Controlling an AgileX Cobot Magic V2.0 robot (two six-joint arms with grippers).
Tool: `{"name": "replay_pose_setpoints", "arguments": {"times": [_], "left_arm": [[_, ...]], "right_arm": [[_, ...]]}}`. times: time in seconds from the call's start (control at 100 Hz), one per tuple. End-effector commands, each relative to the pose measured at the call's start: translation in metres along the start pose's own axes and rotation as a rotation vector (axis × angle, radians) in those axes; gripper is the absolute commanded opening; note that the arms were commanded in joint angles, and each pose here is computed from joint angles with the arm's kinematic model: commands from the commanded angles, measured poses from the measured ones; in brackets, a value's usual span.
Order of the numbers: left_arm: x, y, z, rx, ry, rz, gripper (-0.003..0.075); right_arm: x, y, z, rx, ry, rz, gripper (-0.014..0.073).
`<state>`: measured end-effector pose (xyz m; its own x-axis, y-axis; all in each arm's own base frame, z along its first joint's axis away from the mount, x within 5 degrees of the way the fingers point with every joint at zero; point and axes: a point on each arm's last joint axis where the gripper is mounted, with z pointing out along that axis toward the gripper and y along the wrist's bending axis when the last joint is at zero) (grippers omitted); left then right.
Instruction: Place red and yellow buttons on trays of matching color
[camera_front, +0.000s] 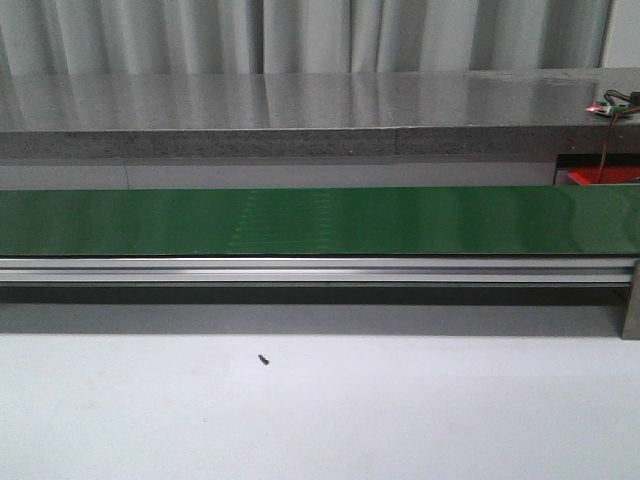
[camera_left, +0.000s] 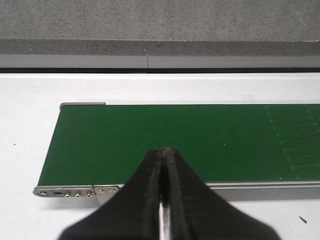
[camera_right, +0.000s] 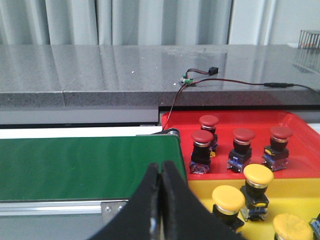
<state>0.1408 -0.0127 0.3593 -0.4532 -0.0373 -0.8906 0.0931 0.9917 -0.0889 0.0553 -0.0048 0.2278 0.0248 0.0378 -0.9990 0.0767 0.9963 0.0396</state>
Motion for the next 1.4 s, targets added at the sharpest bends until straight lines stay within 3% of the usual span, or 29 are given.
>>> {"name": "replay_pose_setpoints", "arguments": {"times": [0.0, 0.19, 1.39], "left_arm": [[-0.014, -0.001, -0.005, 0.001, -0.092, -0.009, -0.0019], [-0.014, -0.001, -0.005, 0.001, -0.092, -0.009, -0.0020], [-0.013, -0.001, -0.004, 0.001, -0.091, -0.010, -0.0020]], "right_arm": [[-0.008, 0.002, -0.001, -0.025, -0.139, -0.016, -0.0066], [0.017, 0.001, -0.002, -0.018, -0.083, 0.013, -0.0066], [0.015, 0.001, -0.002, -0.021, -0.095, 0.013, -0.0066]]}}
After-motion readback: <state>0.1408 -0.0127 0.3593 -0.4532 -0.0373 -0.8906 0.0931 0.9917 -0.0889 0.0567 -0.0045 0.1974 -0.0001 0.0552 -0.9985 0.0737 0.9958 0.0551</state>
